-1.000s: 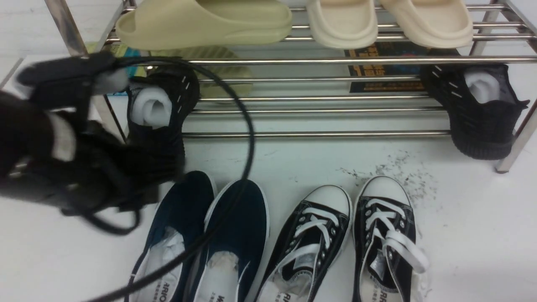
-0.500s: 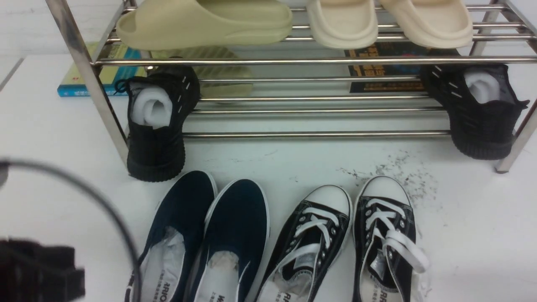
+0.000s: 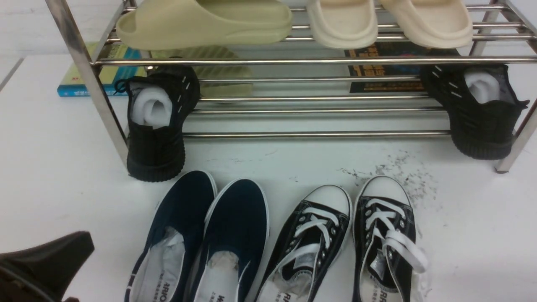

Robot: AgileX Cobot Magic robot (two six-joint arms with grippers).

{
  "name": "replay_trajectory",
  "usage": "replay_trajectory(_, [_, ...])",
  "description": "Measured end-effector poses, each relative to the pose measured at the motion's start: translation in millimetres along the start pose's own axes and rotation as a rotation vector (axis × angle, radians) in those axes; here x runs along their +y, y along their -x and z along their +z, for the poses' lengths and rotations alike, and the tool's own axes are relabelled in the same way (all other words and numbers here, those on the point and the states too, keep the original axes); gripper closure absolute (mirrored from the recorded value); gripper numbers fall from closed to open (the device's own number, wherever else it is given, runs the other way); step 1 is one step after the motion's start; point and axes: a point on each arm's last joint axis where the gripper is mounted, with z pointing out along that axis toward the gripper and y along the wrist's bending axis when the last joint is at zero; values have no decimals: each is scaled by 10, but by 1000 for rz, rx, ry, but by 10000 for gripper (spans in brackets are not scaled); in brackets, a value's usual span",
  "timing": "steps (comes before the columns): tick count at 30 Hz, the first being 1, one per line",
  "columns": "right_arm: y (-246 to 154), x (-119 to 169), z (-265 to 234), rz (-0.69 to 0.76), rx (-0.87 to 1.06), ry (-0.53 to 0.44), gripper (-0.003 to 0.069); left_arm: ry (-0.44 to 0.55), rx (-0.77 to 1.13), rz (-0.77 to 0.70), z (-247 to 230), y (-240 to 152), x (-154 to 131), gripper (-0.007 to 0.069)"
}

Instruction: Take the shoes off the shelf with your hand on the white table.

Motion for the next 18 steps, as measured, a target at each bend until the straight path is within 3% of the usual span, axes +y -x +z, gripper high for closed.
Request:
replay_trajectory(9, [0,0,0,0,0,0,419,49,33,14,-1,-32,45,608])
replay_trajectory(18, [0,0,0,0,0,0,419,36,64,5,-66,-145,71,599])
